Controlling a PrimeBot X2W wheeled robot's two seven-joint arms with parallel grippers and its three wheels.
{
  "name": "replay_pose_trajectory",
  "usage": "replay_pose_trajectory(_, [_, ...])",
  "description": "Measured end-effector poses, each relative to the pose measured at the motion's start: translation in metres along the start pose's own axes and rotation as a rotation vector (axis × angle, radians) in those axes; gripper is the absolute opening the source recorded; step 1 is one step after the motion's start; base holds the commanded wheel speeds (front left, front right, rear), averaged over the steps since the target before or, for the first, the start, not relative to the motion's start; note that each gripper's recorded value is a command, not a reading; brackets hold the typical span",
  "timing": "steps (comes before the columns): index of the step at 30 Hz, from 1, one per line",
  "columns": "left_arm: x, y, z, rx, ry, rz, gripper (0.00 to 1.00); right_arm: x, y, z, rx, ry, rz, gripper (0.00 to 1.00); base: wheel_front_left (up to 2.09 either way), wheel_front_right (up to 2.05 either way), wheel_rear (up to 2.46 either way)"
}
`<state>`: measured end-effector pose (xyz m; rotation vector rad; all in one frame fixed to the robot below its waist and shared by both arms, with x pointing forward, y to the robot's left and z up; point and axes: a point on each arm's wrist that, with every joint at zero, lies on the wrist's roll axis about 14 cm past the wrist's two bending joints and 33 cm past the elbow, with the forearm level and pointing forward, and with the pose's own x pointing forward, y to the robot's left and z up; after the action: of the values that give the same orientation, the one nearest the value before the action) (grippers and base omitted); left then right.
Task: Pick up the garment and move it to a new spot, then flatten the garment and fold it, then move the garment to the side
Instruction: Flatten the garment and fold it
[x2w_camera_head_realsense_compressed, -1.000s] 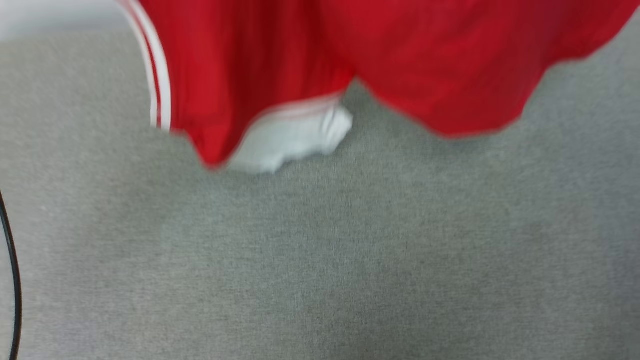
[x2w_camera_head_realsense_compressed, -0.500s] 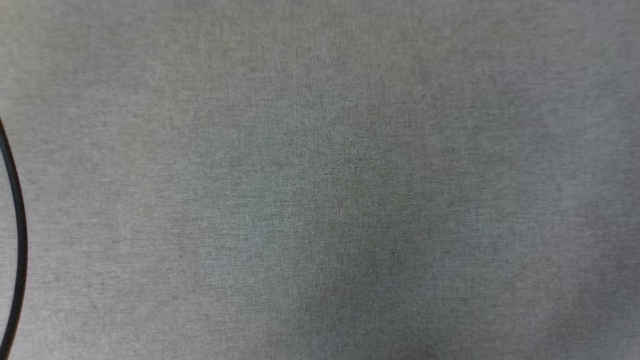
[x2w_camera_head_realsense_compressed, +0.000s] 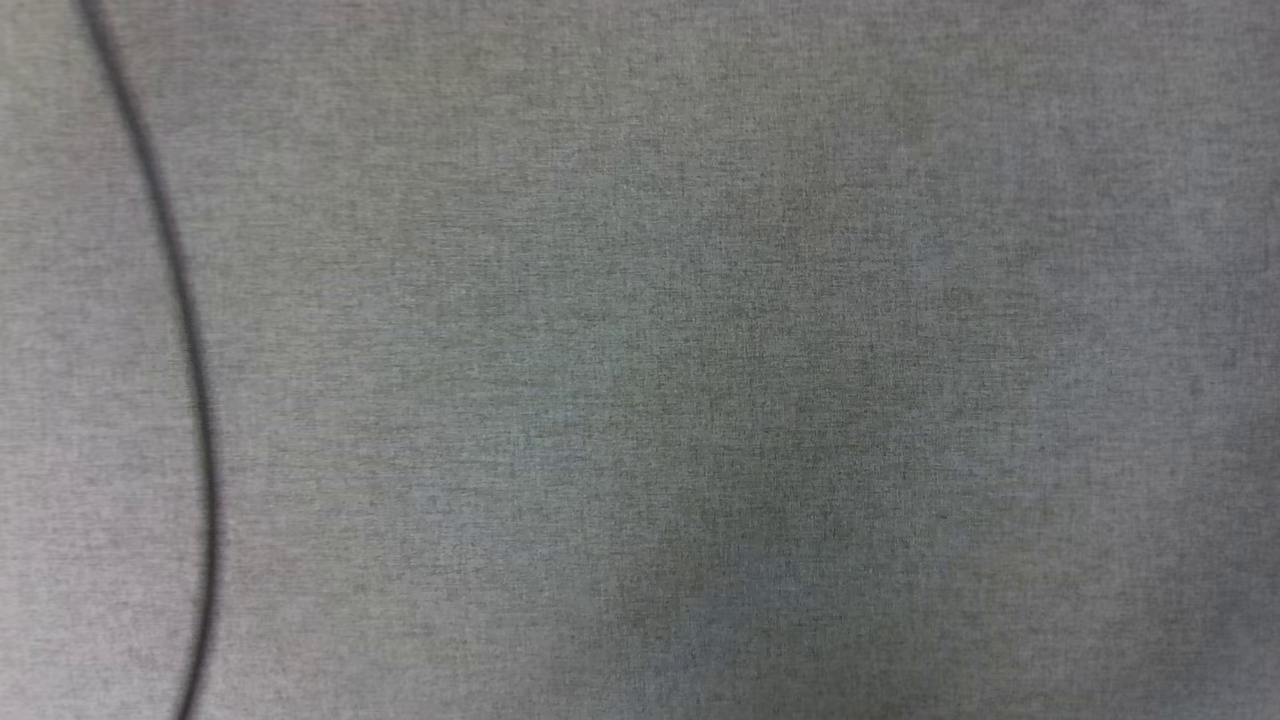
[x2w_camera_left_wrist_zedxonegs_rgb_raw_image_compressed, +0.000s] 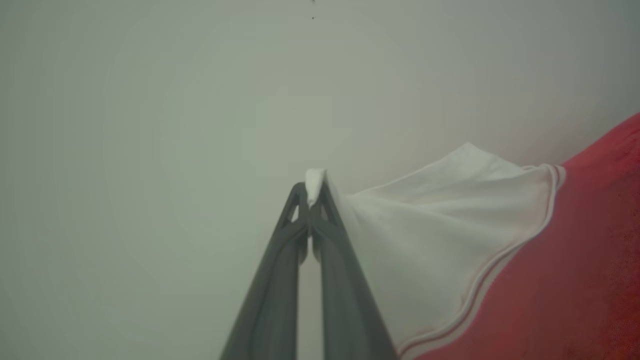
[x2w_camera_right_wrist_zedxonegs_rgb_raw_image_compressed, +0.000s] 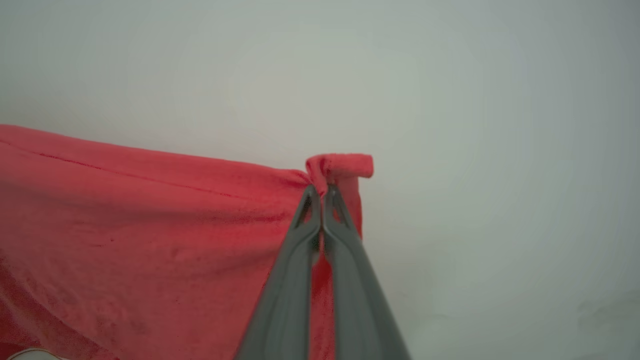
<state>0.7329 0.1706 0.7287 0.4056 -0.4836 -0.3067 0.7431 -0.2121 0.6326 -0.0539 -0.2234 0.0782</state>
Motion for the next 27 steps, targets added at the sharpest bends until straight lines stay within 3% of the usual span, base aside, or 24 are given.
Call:
replay_pose_trajectory(6, [-0.036, -0.051, -0.053, -0.102, 0.12, -0.092, 0.0, -0.024, 0.024, -0.048, 0.032, 0.087, 0.048, 0.0, 0.0, 0.0, 0.0])
replay_pose_trajectory(16, [-0.121, -0.115, -0.068, -0.285, 0.22, -0.177, 0.0, -0.096, 0.029, -0.089, 0.098, 0.223, 0.049, 0.0, 0.0, 0.0, 0.0])
replay_pose_trajectory(27, [-0.258, -0.158, -0.061, -0.437, 0.429, -0.195, 0.0, -0.205, 0.028, -0.115, 0.229, 0.412, 0.013, 0.0, 0.0, 0.0, 0.0])
